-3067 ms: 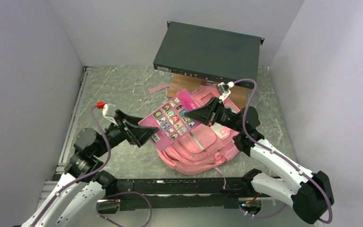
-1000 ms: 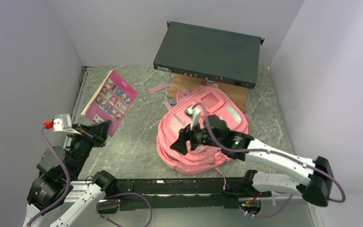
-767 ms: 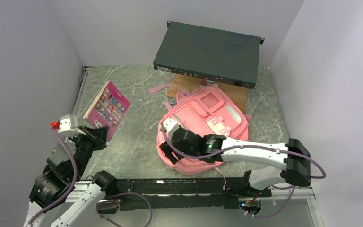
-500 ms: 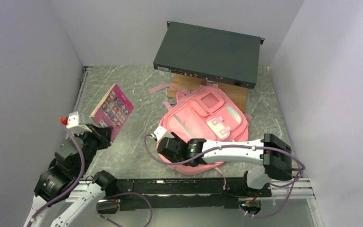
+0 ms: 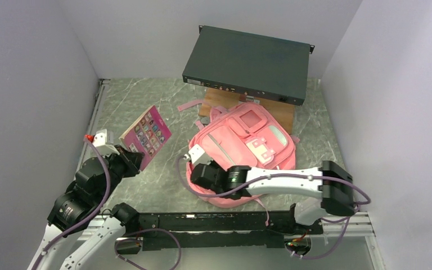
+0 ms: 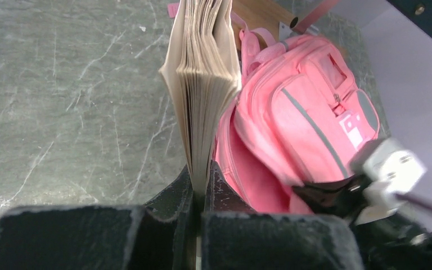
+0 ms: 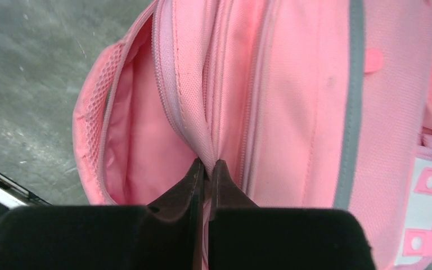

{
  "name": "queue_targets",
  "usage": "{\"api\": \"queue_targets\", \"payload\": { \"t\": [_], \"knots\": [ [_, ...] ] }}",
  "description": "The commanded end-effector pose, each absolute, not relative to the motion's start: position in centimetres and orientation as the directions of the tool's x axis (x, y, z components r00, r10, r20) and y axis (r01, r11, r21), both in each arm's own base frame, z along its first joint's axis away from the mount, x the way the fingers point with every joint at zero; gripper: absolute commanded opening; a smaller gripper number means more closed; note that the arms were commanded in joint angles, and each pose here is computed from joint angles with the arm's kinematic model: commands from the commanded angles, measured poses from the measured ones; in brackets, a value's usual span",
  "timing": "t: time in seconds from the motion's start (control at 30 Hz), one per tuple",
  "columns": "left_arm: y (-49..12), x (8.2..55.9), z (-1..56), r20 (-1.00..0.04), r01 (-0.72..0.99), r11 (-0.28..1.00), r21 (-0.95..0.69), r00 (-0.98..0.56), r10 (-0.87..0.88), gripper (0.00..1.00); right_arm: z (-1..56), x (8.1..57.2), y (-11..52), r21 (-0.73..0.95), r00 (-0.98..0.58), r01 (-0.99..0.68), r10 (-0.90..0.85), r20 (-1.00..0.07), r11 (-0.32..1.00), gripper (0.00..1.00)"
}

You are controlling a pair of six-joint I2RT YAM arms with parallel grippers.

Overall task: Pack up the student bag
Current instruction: Place the book in the student bag.

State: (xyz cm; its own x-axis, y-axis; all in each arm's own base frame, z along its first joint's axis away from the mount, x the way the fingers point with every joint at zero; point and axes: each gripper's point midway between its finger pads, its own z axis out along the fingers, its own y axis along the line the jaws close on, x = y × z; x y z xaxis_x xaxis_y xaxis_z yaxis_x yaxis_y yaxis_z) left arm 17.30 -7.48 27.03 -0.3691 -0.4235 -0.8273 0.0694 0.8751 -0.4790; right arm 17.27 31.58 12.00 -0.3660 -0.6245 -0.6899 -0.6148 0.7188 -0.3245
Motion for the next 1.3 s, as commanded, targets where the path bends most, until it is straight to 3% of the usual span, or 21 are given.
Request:
{"api": "queue_targets", "payload": {
  "t": [0.0, 0.17, 0.47, 0.97, 1.2, 1.27],
  "knots": [
    [-8.5, 17.2, 29.0, -0.846, 0.148, 0.877, -0.456, -0.376, -0.377, 0.00, 19.1, 20.6, 29.7, -0.197, -0.342, -0.529, -0.420, -0.841, 0.825, 0.00],
    [-10.9, 15.6, 29.5, -0.820, 0.265, 0.844, -0.466, -0.488, -0.299, 0.00, 22.3, 22.2, 28.3, 0.051, -0.389, -0.577, -0.219, -0.895, 0.815, 0.00],
    [-17.0, 13.0, 27.0, -0.588, 0.298, 0.590, -0.750, -0.709, -0.389, 0.00, 25.1, 23.9, 27.6, 0.168, -0.399, -0.571, -0.093, -0.912, 0.803, 0.00],
    [-16.1, 12.3, 23.7, -0.427, 0.077, 0.594, -0.801, -0.768, -0.477, 0.00, 27.7, 25.3, 26.9, 0.247, -0.385, -0.516, 0.035, -0.922, 0.820, 0.00],
    [-13.2, 12.2, 23.0, -0.440, -0.023, 0.629, -0.777, -0.695, -0.569, 0.00, 28.2, 25.7, 26.8, 0.261, -0.379, -0.504, 0.061, -0.924, 0.823, 0.00],
    [-13.8, 12.2, 23.5, -0.443, 0.018, 0.604, -0.797, -0.697, -0.564, 0.00, 28.3, 25.6, 26.9, 0.266, -0.380, -0.510, 0.063, -0.923, 0.818, 0.00]
  ]
}}
